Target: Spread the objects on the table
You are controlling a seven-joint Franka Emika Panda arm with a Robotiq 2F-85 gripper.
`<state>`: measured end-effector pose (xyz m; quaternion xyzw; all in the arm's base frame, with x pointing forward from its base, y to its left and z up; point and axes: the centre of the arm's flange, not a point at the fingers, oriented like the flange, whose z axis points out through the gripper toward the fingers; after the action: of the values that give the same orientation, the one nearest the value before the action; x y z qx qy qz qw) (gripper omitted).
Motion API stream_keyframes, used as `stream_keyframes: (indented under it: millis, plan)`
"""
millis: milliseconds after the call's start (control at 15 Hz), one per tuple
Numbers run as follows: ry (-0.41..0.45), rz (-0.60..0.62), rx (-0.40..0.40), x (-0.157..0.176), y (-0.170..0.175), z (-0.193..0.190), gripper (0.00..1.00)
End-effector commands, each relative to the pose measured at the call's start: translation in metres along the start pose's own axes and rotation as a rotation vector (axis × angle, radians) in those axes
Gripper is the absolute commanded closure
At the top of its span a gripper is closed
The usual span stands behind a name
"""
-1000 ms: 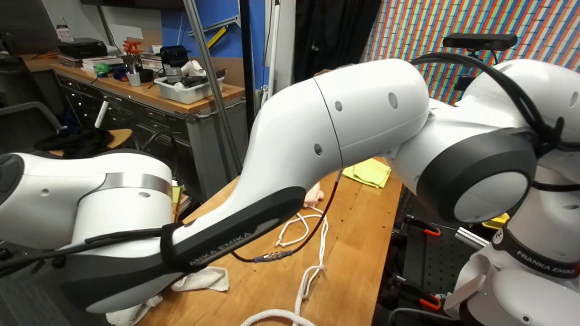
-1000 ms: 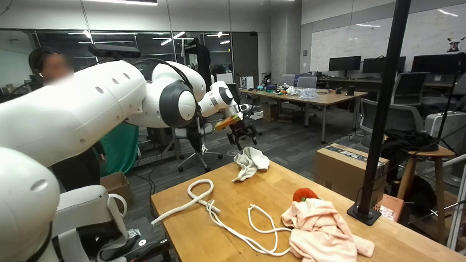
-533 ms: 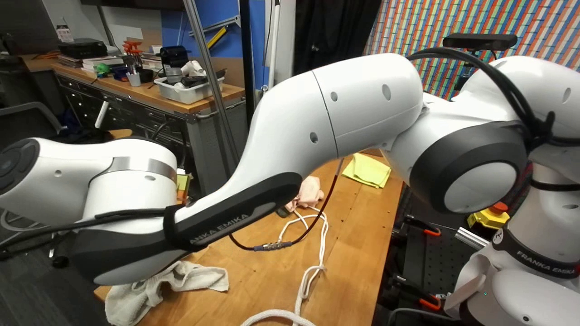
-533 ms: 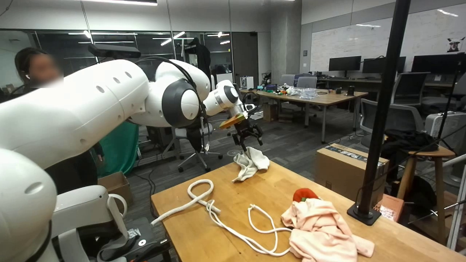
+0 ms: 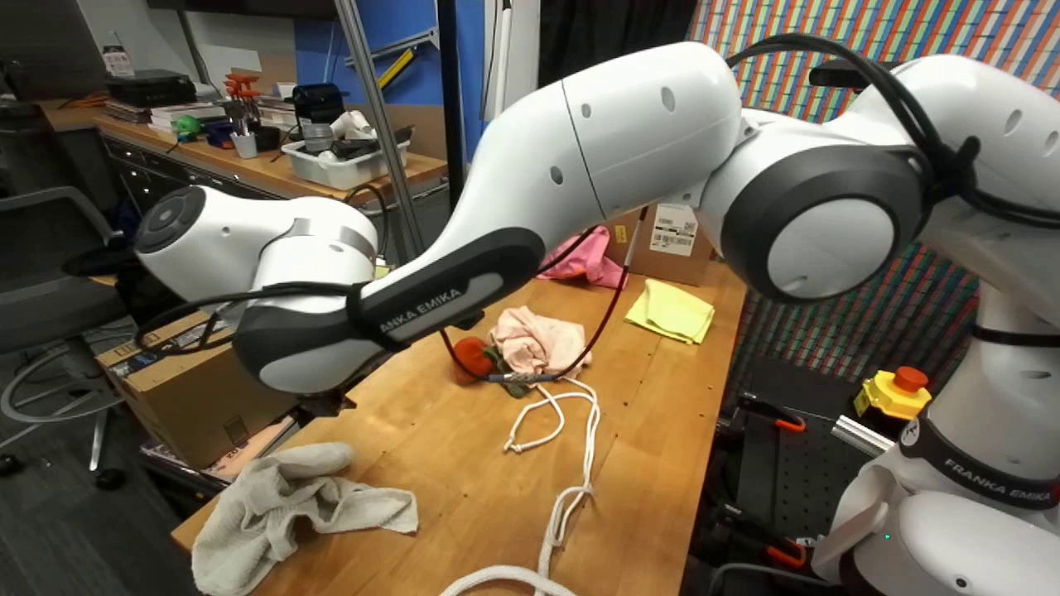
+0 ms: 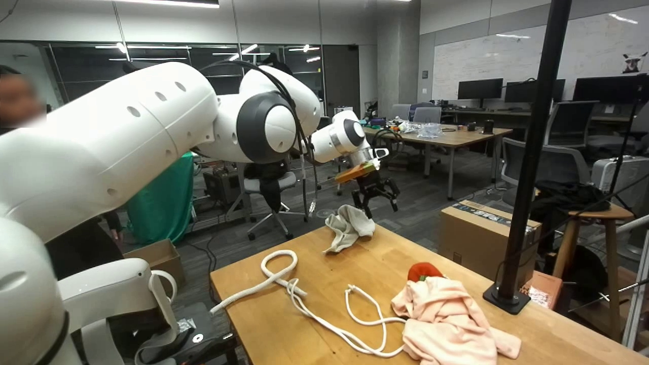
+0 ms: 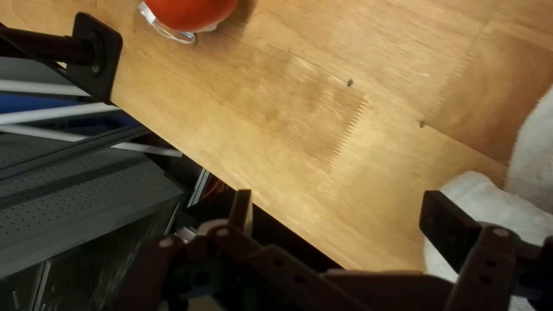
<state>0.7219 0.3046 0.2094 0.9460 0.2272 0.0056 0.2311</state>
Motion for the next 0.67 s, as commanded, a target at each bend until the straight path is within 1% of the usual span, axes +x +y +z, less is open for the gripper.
stream_keyframes:
  millis: [0, 200, 333, 467, 600]
  plan:
    - [-0.027, -0.019, 0.091, -0.069, 0.049, 0.024, 0.0]
    - [-0.055, -0.01, 0.146, -0.094, 0.074, 0.048, 0.0]
    - [-0.067, 0.009, 0.184, -0.111, 0.085, 0.058, 0.0]
    - [-0.061, 0.024, 0.201, -0.126, 0.089, 0.054, 0.0]
    - [-0.053, 0.044, 0.212, -0.138, 0.083, 0.051, 0.0]
